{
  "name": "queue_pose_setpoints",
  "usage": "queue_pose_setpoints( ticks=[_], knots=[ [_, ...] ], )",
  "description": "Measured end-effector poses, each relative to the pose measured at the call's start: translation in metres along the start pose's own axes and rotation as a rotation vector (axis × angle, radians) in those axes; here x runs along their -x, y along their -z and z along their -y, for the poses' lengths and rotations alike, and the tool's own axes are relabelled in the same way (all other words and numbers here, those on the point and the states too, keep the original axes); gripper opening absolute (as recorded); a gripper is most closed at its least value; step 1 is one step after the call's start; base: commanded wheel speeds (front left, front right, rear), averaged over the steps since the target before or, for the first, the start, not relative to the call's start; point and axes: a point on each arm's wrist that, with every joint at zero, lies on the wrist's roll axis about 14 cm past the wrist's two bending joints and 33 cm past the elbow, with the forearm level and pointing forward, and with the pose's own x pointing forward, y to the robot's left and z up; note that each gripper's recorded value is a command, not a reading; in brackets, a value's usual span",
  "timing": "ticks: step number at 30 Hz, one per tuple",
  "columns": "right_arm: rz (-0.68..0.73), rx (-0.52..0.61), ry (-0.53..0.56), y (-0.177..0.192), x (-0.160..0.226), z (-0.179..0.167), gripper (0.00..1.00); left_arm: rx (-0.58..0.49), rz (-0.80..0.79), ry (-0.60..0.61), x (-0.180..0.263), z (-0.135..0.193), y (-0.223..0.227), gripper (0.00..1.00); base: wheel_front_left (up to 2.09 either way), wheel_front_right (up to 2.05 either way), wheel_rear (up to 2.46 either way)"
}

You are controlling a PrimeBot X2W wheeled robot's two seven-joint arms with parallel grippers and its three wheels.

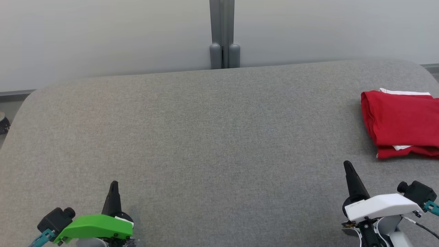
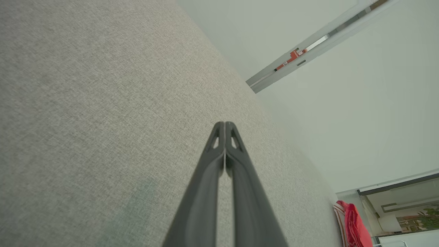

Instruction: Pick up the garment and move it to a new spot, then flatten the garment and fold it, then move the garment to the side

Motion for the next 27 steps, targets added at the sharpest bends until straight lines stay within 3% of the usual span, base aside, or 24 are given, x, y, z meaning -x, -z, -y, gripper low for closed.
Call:
queue_pose_setpoints(
  ticks=[27],
  knots=[
    [0.021,-0.297,0.007,-0.013,-0.006,0.002,0.0,0.294,0.007,0.05,-0.007,0.008,-0.018,0.0,0.0,0.0,0.0]
  ],
)
